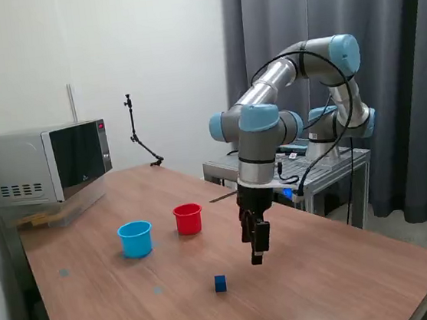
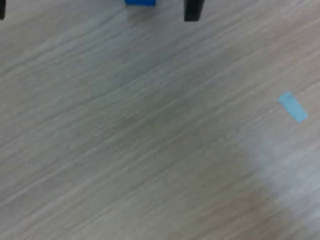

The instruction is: Place red objects in the red bin, and blue objects in the blue bin.

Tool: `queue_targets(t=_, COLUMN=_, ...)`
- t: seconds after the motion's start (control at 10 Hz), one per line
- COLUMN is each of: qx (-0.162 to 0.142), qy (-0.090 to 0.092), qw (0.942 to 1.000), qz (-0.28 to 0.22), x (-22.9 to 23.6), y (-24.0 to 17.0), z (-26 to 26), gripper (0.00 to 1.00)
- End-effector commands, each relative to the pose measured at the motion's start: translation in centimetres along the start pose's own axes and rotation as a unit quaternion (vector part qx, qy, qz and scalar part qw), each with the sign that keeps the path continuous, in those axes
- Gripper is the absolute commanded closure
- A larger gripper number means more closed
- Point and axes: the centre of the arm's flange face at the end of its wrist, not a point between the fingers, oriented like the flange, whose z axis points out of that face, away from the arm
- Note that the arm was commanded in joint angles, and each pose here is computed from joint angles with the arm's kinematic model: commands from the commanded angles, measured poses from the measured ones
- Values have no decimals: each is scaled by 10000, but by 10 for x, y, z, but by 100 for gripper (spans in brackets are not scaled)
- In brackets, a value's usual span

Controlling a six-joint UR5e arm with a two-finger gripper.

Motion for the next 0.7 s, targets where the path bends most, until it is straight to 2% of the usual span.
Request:
queue_targets(t=0.0, qx=34, qy=-28, qw=10000, qz=-12, x=3, y=0, z=16, gripper=0)
queue_targets(t=0.6, qx=100, qy=-94, qw=9999, qz=80, x=-3, y=17, z=42, gripper=0)
